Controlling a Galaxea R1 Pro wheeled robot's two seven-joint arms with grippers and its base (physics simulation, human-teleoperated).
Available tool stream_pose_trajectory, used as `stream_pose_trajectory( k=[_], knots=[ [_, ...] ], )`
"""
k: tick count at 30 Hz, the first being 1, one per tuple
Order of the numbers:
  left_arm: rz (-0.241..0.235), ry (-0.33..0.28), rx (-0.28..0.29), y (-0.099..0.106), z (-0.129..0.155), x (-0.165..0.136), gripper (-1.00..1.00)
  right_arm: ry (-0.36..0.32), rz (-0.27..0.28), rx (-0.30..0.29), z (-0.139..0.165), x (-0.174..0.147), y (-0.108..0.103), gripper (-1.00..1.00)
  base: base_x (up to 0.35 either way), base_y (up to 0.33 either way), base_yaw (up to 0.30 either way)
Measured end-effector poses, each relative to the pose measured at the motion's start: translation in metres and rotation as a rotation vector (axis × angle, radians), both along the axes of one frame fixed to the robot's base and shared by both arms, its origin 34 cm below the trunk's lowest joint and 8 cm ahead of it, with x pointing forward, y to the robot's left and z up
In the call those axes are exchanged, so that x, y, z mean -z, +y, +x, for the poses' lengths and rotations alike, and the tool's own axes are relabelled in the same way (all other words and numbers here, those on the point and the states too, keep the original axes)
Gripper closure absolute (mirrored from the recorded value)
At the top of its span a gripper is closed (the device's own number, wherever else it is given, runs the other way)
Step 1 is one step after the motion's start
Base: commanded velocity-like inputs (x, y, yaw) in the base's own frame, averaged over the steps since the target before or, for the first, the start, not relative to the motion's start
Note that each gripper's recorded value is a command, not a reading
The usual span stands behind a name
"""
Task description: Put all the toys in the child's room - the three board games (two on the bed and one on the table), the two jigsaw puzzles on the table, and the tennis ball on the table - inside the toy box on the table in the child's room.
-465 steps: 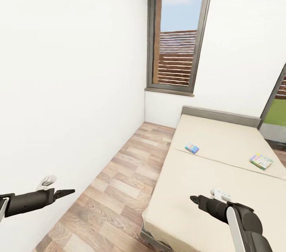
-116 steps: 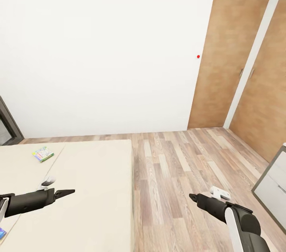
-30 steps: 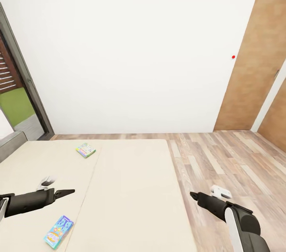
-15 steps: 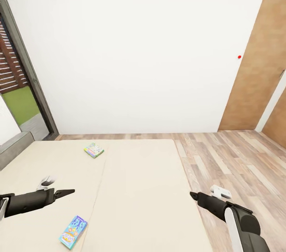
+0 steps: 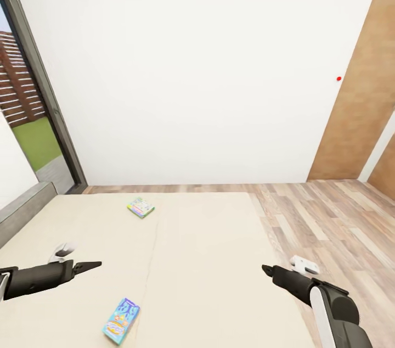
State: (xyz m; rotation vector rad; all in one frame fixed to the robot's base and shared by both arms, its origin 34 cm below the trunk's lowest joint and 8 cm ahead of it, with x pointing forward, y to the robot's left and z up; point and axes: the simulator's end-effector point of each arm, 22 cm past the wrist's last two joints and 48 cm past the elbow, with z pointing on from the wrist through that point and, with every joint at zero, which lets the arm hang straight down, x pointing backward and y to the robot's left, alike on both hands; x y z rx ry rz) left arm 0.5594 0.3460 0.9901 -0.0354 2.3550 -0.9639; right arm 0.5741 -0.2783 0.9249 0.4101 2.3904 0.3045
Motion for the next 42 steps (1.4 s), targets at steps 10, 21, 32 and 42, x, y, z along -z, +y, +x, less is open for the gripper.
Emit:
stream_pose_trajectory(
  k=[10, 21, 32, 42],
  knots=[
    [0.005, 0.004, -0.004, 0.002, -0.0002, 0.0015, -1.0, -0.001, 0.003, -0.001, 0.0, -0.0004, 0.0001, -1.0, 0.0, 0.085, 0.0],
    [0.007, 0.006, -0.003, 0.001, -0.0002, 0.0029, -1.0, -0.002, 0.003, 0.0, 0.0001, -0.0006, -0.0006, -1.0, 0.047, 0.005, 0.0],
    [0.005, 0.005, -0.002, 0.0007, -0.0003, 0.0026, -1.0, -0.001, 0.002, 0.001, 0.0001, -0.0006, -0.0008, -1.0, 0.006, 0.0, 0.0],
    [0.006, 0.006, -0.002, 0.0, -0.0002, 0.0033, -1.0, -0.003, 0.002, -0.001, 0.0003, -0.0011, -0.0015, -1.0, 0.0, 0.0, 0.0]
  ],
)
